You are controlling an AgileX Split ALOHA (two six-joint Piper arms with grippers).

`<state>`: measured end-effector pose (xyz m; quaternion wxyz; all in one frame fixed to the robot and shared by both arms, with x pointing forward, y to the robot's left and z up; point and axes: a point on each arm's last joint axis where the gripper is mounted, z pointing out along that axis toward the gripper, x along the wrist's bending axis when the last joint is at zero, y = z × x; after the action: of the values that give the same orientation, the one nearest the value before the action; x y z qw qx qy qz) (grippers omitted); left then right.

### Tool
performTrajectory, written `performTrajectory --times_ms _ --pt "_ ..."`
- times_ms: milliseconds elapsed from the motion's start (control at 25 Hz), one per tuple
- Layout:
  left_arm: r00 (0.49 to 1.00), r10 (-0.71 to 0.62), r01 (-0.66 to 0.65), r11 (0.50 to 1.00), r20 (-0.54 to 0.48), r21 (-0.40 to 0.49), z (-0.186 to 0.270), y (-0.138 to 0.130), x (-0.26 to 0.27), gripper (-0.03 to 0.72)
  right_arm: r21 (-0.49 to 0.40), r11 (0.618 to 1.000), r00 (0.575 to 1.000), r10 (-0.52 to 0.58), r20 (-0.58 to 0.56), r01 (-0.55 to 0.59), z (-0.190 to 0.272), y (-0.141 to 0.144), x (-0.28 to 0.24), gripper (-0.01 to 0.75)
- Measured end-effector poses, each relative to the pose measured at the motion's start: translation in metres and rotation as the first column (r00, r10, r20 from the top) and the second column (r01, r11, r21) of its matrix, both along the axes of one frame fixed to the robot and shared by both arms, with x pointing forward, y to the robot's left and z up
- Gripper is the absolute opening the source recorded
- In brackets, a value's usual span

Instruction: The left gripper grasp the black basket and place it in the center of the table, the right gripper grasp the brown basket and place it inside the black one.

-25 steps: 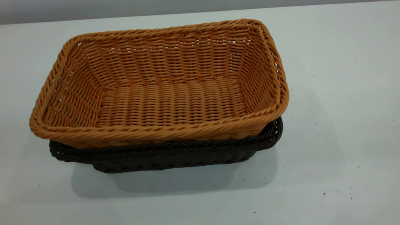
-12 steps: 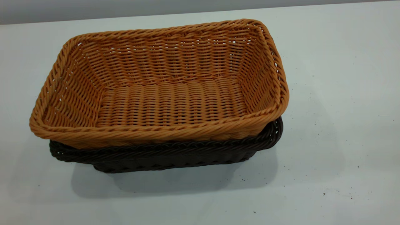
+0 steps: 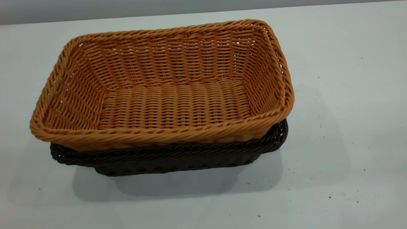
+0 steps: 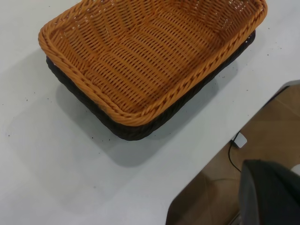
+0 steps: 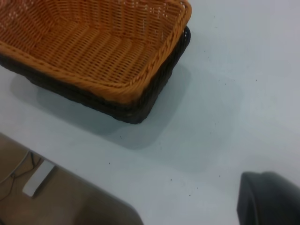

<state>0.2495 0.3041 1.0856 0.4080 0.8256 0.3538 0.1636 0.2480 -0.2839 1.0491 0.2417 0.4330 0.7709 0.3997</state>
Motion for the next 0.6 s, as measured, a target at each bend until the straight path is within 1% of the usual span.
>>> performTrajectory --times_ms 120,240,400,600 --pt "1.0 -0.014 0.014 0.999 -0.002 0.032 -0.007 -0.002 0.001 -0.001 0.0 1.0 1.0 0.0 0.0 0.0 0.0 0.0 0.0 0.0" --pt "0.999 -0.014 0.016 0.997 -0.035 0.073 -0.023 -0.006 0.004 -0.001 0.0 1.0 1.0 0.0 0.0 0.0 0.0 0.0 0.0 0.0" --pt "0.998 -0.03 0.033 0.997 -0.046 0.064 -0.04 -0.015 0.009 -0.001 0.0 1.0 1.0 0.0 0.0 0.0 0.0 0.0 0.0 0.0" --pt "0.997 -0.045 0.048 0.998 -0.058 0.048 -0.05 -0.02 0.01 -0.001 0.0 1.0 1.0 0.0 0.0 0.0 0.0 0.0 0.0 0.0"
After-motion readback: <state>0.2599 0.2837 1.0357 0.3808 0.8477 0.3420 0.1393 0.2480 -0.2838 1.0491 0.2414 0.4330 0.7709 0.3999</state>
